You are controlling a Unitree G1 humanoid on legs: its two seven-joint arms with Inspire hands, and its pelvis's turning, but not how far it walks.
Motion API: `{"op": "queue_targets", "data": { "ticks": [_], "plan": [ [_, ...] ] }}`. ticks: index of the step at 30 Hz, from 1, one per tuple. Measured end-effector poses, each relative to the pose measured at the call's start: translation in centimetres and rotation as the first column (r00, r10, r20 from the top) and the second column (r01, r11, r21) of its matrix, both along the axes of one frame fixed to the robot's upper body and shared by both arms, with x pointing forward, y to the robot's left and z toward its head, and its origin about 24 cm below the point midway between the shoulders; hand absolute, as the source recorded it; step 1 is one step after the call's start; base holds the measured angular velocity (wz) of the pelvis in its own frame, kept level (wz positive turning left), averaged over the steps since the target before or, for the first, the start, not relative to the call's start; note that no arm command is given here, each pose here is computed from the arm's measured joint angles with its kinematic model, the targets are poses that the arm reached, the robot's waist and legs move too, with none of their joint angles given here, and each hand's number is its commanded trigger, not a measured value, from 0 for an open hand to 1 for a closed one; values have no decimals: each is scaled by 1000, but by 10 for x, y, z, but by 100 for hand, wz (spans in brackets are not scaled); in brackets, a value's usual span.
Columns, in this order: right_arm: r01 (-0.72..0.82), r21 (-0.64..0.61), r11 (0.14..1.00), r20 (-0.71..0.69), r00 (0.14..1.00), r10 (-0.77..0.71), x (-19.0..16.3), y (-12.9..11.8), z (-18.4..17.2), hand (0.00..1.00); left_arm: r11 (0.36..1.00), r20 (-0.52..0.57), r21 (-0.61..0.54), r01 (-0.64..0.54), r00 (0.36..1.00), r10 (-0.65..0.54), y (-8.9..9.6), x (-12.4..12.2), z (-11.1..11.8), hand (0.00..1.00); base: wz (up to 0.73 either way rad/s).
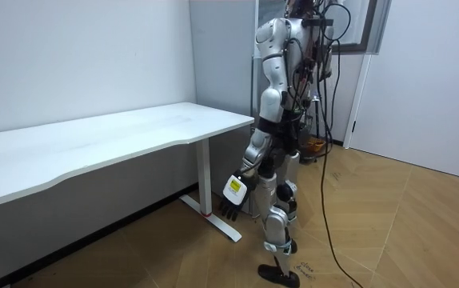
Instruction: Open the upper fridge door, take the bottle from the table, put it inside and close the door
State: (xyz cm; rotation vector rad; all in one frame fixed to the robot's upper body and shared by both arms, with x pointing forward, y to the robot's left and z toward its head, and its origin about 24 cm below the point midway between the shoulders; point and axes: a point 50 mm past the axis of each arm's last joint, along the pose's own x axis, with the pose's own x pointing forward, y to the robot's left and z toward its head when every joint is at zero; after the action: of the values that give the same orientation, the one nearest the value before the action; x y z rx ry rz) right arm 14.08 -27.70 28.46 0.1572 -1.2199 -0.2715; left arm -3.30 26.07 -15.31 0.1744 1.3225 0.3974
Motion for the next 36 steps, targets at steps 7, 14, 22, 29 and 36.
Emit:
{"op": "queue_targets", "data": {
  "ticks": [7,14,22,29,36],
  "plan": [
    [-72,-100,992,-13,997,71,2,6,-2,0,1000,6,-6,13,1000,-13,0,2,0,0,-3],
    [-172,-89,981,-30,985,170,3,6,-7,0,1000,17,-8,7,1000,-7,0,5,0,0,0],
    [-453,-69,889,-92,890,447,20,13,-16,0,1000,1,-22,21,1000,-21,0,5,-1,0,-5],
    [-709,-30,704,-154,699,698,43,43,-44,0,997,-51,-49,58,997,-60,-3,9,-4,0,1],
    [-889,92,448,-325,399,857,57,87,-101,0,988,-53,-69,138,988,-142,-9,27,-7,0,1]
  ]
}}
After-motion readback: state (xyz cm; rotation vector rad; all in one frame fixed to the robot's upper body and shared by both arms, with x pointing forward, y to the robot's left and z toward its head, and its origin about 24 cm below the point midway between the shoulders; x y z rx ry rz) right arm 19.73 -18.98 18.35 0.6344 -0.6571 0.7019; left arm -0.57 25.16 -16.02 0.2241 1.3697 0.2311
